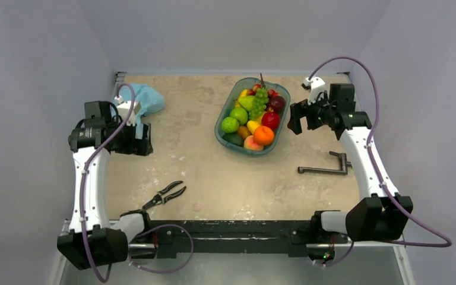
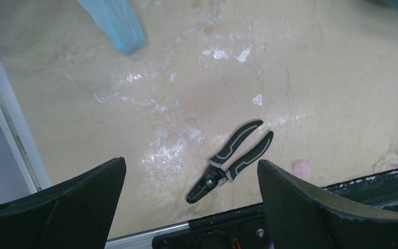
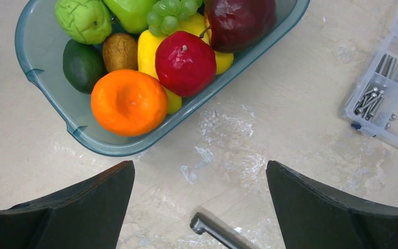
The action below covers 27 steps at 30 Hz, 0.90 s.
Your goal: Place the fake fruits into the plastic bag and tie a complex knot
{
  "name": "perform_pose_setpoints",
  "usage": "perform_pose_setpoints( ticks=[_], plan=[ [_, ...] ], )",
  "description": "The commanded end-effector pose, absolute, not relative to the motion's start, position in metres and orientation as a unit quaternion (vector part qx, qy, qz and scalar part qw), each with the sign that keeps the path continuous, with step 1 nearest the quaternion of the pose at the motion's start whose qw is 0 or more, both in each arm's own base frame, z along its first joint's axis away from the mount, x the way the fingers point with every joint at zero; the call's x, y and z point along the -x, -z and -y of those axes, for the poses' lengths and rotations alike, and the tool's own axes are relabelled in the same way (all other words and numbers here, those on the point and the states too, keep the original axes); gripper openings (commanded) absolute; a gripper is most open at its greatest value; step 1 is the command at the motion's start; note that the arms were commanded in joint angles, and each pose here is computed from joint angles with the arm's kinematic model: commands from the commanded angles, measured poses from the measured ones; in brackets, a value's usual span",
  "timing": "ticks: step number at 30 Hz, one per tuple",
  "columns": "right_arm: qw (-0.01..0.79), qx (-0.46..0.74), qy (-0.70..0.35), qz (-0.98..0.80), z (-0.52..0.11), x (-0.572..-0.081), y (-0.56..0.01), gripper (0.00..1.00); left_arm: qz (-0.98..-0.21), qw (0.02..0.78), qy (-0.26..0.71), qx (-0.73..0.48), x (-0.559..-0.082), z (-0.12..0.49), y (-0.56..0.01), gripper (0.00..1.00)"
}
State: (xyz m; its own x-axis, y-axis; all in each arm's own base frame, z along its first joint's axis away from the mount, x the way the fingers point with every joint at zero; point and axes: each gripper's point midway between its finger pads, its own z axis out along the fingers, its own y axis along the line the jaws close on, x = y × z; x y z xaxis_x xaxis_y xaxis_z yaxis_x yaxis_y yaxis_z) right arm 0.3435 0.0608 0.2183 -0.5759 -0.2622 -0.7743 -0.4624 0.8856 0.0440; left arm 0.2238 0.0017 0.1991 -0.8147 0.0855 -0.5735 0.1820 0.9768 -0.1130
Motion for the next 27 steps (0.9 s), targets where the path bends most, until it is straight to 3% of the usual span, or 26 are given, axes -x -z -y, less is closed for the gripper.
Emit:
perform_pose_setpoints(
  ticks=[1, 10, 17, 27],
  plan=[
    [0.445, 0.226, -0.126, -0.858, -0.067, -0.353, -0.247, 0.99, -0.928, 0.367, 0.042, -0.054, -0.283, -0.022, -0.251, 1.0],
    [0.456, 0.228, -0.115, -0.853, -0.064, -0.359, -0.258, 0.99, -0.919, 0.385, -0.024, -0.082, -0.399, -0.075, -0.284, 1.0],
    [0.456, 0.22, -0.089, -0.858, -0.055, -0.367, -0.255, 0.99, -0.899, 0.389, -0.054, -0.195, -0.464, -0.089, -0.235, 1.0],
    [0.449, 0.224, -0.054, -0.863, -0.043, -0.375, -0.249, 0.99, -0.92, 0.294, -0.105, -0.237, -0.529, -0.127, -0.135, 1.0]
  ],
)
